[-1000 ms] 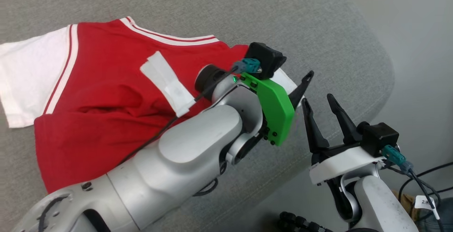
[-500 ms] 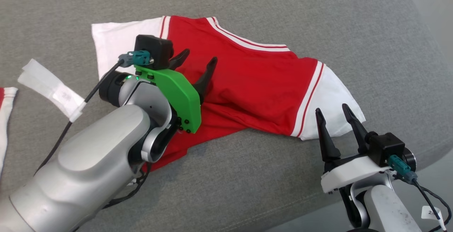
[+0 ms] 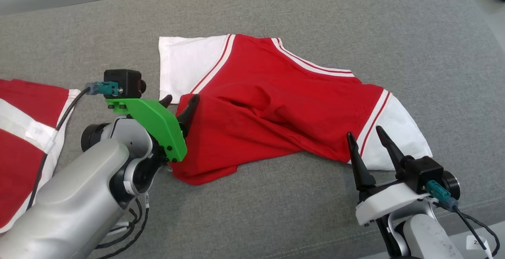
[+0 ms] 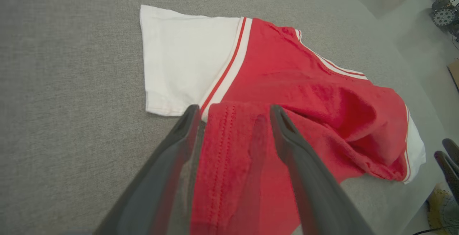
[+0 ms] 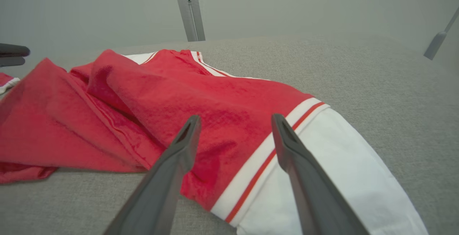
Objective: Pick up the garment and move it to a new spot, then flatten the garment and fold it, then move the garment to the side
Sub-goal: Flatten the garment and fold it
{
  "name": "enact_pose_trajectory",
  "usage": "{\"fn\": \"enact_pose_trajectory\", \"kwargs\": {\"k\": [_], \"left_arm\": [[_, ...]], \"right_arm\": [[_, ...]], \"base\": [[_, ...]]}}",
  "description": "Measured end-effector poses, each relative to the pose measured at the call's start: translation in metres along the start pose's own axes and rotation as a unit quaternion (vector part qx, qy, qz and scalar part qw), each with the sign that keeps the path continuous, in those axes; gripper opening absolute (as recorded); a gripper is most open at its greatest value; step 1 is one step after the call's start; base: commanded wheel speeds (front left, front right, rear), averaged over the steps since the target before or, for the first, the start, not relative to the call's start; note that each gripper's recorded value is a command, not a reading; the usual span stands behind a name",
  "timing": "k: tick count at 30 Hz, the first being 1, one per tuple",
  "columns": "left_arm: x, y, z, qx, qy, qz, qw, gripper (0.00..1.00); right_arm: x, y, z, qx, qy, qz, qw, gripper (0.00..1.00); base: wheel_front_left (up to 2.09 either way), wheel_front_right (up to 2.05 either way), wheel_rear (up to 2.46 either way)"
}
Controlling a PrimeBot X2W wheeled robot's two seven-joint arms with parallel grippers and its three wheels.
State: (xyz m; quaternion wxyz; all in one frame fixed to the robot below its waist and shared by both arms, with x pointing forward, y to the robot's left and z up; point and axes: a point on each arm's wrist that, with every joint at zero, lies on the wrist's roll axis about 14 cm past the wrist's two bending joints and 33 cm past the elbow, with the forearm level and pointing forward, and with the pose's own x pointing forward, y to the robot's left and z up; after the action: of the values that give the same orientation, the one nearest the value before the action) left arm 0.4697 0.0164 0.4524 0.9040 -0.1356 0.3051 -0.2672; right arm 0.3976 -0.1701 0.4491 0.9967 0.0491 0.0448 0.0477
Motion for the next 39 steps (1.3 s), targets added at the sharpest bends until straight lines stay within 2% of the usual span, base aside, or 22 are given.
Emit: {"fn": "enact_pose_trajectory", "kwargs": {"k": [5, 13, 14, 16, 17, 27, 32, 36, 39], "left_arm": [[0.006, 0.016, -0.012, -0.047, 0.024, 0.013, 0.998, 1.0], [0.02, 0.015, -0.027, -0.093, 0.066, -0.015, 0.993, 1.0], [0.021, 0.014, -0.028, -0.094, 0.069, -0.018, 0.993, 0.84], [0.022, 0.011, -0.028, -0.093, 0.07, -0.024, 0.993, 0.06], [0.021, 0.008, -0.027, -0.091, 0.069, -0.032, 0.993, 0.0], [-0.004, -0.017, 0.005, -0.075, 0.002, -0.078, 0.994, 0.0], [-0.029, -0.024, 0.006, -0.041, -0.044, -0.08, 0.995, 0.0], [-0.057, -0.026, -0.009, -0.031, -0.07, -0.074, 0.994, 0.0], [-0.077, -0.016, -0.05, -0.033, -0.04, -0.044, 0.998, 0.0]], "right_arm": [[0.0, 0.002, -0.004, -0.002, 0.006, 0.005, 1.0, 1.0], [-0.004, -0.005, -0.011, -0.002, 0.018, -0.005, 1.0, 1.0], [-0.004, -0.006, -0.011, -0.002, 0.018, -0.007, 1.0, 1.0], [-0.005, -0.008, -0.011, -0.001, 0.018, -0.01, 1.0, 1.0], [-0.006, -0.008, -0.011, -0.001, 0.018, -0.011, 1.0, 1.0], [-0.011, -0.001, -0.012, 0.004, 0.019, -0.003, 1.0, 1.0], [-0.01, 0.006, -0.01, 0.002, 0.015, 0.008, 1.0, 1.0], [-0.012, 0.01, -0.012, 0.0, 0.018, 0.017, 1.0, 1.0], [-0.011, 0.014, -0.013, -0.002, 0.02, 0.026, 0.999, 1.0]], "base": [[0.0, 0.0, 0.0], [0.0, 0.0, 0.0], [0.0, 0.0, 0.0], [0.0, 0.0, 0.0], [0.0, 0.0, 0.0], [0.0, 0.0, 0.0], [0.0, 0.0, 0.0], [0.0, 0.0, 0.0], [0.0, 0.0, 0.0]]}}
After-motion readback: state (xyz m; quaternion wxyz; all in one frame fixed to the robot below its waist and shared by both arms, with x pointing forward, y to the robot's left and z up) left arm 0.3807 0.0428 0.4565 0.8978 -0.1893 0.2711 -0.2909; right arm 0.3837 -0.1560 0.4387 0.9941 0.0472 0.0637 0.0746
